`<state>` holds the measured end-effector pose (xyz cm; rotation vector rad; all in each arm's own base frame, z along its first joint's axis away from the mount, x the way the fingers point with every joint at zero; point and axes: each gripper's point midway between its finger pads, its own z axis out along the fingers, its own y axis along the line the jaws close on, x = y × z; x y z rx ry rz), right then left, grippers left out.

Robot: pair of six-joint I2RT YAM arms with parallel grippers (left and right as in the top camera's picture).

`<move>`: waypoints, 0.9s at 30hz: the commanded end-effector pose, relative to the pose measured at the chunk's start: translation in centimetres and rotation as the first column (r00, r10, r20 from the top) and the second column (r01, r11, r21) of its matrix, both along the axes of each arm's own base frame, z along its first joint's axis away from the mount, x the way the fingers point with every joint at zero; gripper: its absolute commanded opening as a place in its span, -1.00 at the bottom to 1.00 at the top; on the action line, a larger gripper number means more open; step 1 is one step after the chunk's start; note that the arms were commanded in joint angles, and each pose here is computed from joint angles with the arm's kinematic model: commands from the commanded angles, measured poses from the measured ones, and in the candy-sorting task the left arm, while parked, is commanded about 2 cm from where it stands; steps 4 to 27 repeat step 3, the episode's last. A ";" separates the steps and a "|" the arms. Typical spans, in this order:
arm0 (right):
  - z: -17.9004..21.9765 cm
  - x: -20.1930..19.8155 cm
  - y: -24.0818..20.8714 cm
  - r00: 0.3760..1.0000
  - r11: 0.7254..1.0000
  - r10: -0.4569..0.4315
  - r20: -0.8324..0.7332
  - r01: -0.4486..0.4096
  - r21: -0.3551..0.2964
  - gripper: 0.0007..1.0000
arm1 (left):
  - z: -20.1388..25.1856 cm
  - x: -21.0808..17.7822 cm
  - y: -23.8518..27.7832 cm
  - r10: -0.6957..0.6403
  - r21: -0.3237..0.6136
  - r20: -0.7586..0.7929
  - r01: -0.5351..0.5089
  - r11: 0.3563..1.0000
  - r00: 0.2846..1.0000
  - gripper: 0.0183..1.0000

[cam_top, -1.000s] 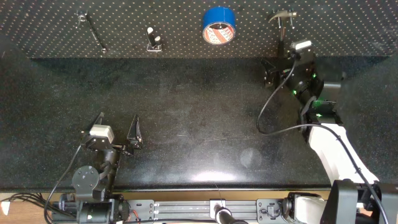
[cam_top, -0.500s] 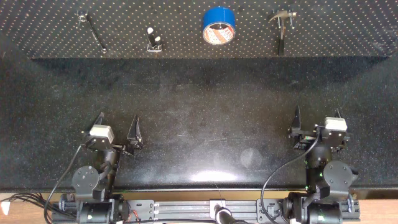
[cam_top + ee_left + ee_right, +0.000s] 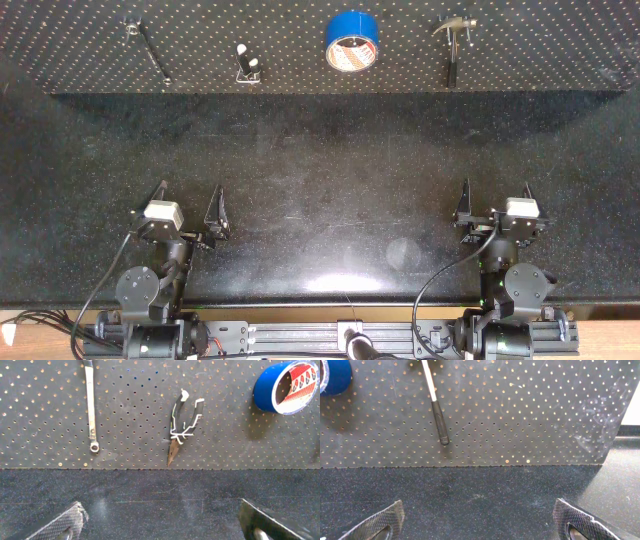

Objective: Place Tools Onto Pegboard

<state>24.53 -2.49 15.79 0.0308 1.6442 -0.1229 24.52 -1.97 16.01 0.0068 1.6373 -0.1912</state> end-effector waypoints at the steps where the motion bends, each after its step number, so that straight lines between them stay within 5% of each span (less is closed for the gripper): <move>1: 0.0 0.0 0.2 1.000 1.000 0.010 0.005 -0.010 0.008 0.95 | 0.0 -0.1 -0.2 -0.012 -0.009 0.000 0.012 1.000 1.000 0.99; 27: 0.0 0.0 0.2 1.000 1.000 0.010 0.005 -0.010 0.008 0.95 | 0.0 -0.1 -0.2 -0.012 -0.009 0.000 0.012 1.000 1.000 0.99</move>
